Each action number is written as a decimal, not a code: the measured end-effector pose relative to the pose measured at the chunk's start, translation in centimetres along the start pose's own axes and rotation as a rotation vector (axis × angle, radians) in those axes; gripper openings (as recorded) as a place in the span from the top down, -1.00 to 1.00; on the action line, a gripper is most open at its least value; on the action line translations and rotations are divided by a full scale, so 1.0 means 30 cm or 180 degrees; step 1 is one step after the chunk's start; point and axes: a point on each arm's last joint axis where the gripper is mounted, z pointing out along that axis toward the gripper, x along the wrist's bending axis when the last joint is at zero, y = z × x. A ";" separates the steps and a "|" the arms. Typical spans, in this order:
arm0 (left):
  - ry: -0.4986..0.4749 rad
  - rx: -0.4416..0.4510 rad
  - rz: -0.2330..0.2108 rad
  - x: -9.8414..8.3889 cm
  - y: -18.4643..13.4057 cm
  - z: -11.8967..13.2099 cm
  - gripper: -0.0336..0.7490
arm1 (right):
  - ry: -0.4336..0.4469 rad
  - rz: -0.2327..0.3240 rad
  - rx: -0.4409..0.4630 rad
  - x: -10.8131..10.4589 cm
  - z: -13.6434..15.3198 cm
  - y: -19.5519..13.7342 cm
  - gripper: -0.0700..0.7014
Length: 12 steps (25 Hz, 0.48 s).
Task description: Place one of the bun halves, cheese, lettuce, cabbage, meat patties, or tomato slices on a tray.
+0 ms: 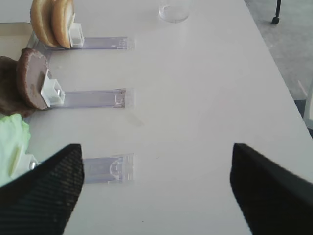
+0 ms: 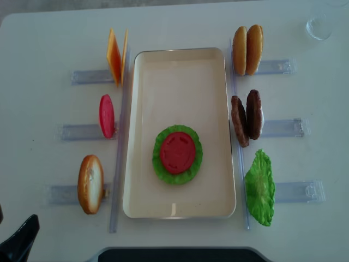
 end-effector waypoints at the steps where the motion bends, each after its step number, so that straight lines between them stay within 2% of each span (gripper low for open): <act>1: 0.0000 0.0000 0.0000 0.000 0.000 0.000 -0.45 | 0.0000 0.0000 0.0000 0.000 0.000 0.000 -0.69; 12: 0.0001 -0.0004 0.0000 0.000 0.000 0.000 -0.45 | 0.0000 0.0003 0.0000 0.000 0.000 0.000 -0.69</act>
